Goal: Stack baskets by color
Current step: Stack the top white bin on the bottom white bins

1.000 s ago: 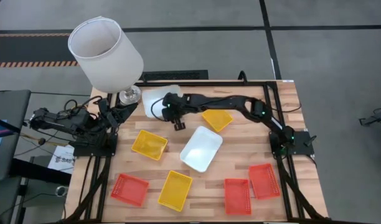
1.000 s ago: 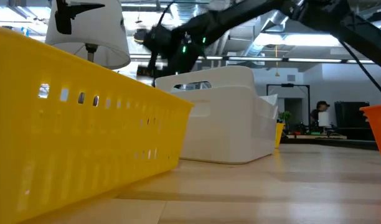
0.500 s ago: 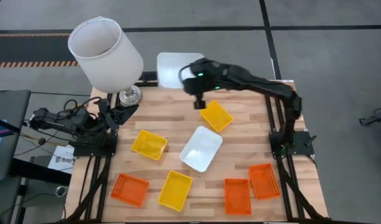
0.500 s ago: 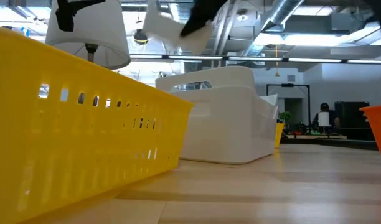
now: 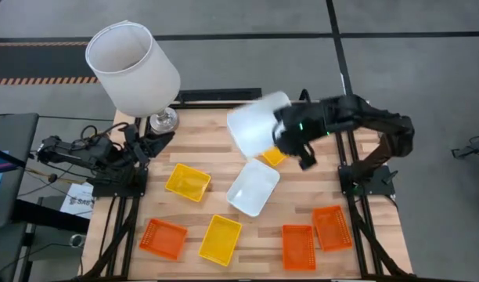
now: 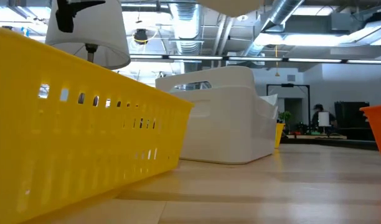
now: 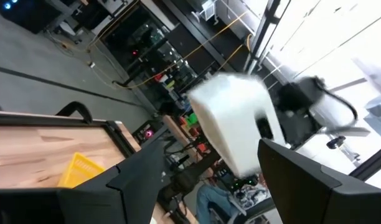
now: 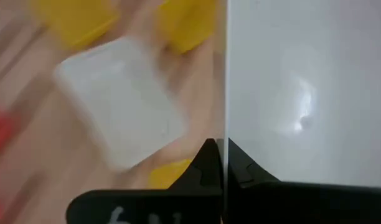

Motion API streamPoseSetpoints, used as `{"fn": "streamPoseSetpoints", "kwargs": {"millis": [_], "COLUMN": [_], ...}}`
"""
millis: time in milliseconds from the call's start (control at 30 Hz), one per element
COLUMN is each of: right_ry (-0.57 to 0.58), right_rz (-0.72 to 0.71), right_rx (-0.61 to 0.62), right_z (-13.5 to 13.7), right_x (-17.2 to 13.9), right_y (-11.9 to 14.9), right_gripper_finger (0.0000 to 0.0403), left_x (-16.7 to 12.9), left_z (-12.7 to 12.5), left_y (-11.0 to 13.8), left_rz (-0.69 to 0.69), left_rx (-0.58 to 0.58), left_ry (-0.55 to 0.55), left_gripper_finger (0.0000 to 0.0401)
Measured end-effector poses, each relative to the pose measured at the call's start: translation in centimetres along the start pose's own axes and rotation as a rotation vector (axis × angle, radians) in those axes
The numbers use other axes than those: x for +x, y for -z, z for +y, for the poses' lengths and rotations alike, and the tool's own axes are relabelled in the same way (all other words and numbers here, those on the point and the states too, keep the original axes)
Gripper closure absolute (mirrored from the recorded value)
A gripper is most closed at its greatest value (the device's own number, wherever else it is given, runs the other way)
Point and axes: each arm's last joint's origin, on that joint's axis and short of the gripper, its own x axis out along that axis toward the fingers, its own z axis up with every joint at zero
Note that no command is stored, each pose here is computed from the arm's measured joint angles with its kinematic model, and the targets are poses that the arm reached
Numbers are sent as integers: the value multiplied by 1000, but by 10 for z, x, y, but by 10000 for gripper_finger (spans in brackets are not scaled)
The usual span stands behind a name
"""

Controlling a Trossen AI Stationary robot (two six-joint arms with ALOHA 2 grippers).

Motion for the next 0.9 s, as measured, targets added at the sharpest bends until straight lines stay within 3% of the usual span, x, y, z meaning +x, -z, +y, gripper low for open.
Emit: {"fn": "streamPoseSetpoints", "kwargs": {"millis": [233,467,900], "right_ry": [-158,-241,-208], "right_rz": [133,192,-3], "right_rx": [-199,-342,-361], "right_z": [62,100,111], "right_x": [9,49,118], "right_y": [-20,-28,9], "right_gripper_finger": [402,403,403], "left_x": [0,0,0], "left_z": [4,5,7], "left_y": [3,4,4], "left_rz": [21,26,-4], "left_rx": [33,44,69], "left_ry": [-42,-56,-108], "left_gripper_finger": [152,152,152]}}
